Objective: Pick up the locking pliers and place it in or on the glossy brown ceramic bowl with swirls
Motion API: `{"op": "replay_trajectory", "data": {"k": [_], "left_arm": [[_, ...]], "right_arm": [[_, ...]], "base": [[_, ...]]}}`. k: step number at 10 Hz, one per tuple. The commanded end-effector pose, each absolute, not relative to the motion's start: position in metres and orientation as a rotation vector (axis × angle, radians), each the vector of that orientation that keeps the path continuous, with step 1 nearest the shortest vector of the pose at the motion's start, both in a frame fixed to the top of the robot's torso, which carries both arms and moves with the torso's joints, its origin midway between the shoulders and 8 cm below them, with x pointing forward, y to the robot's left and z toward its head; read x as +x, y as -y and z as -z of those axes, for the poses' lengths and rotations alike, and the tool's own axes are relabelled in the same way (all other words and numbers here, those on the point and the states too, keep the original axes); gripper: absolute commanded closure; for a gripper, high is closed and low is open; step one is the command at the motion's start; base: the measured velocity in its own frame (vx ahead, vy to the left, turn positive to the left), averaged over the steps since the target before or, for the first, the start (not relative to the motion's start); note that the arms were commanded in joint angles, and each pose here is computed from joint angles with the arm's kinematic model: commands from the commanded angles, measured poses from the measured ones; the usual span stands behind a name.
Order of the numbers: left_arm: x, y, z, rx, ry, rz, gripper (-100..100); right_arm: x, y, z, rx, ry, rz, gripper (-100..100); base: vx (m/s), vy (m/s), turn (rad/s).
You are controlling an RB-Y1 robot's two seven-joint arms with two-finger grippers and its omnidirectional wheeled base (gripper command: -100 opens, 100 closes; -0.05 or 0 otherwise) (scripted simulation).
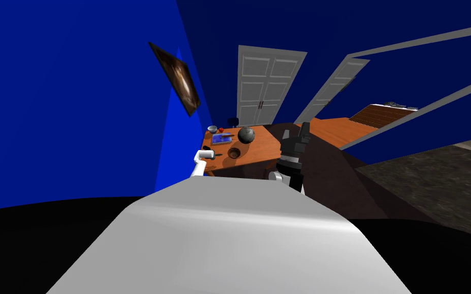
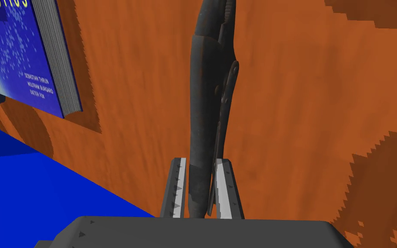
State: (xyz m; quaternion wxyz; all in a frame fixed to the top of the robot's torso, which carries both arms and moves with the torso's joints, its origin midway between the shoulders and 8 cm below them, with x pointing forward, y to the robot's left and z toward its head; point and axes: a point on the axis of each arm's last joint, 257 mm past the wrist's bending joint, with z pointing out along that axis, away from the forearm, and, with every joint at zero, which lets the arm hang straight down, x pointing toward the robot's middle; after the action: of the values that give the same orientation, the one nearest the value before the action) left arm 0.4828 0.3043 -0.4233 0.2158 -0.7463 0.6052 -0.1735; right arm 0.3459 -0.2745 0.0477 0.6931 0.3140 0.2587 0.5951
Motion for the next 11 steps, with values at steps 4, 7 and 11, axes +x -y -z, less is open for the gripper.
{"op": "replay_trajectory", "data": {"k": [4, 7, 11], "left_arm": [[0.496, -0.305, 0.386, -2.055, -1.648, 0.493, 100], [0.501, -0.306, 0.362, -2.047, -1.627, 0.500, 100], [0.504, -0.299, 0.340, -2.049, -1.611, 0.519, 100]], "right_arm": [[0.346, 0.275, -0.048, 0.701, -0.578, -1.329, 0], [0.346, 0.275, -0.048, 0.701, -0.578, -1.329, 0], [0.346, 0.275, -0.048, 0.701, -0.578, -1.329, 0]], "base": [[0.030, -0.160, -0.025], [0.019, -0.136, -0.019], [0.029, -0.129, -0.019]]}}
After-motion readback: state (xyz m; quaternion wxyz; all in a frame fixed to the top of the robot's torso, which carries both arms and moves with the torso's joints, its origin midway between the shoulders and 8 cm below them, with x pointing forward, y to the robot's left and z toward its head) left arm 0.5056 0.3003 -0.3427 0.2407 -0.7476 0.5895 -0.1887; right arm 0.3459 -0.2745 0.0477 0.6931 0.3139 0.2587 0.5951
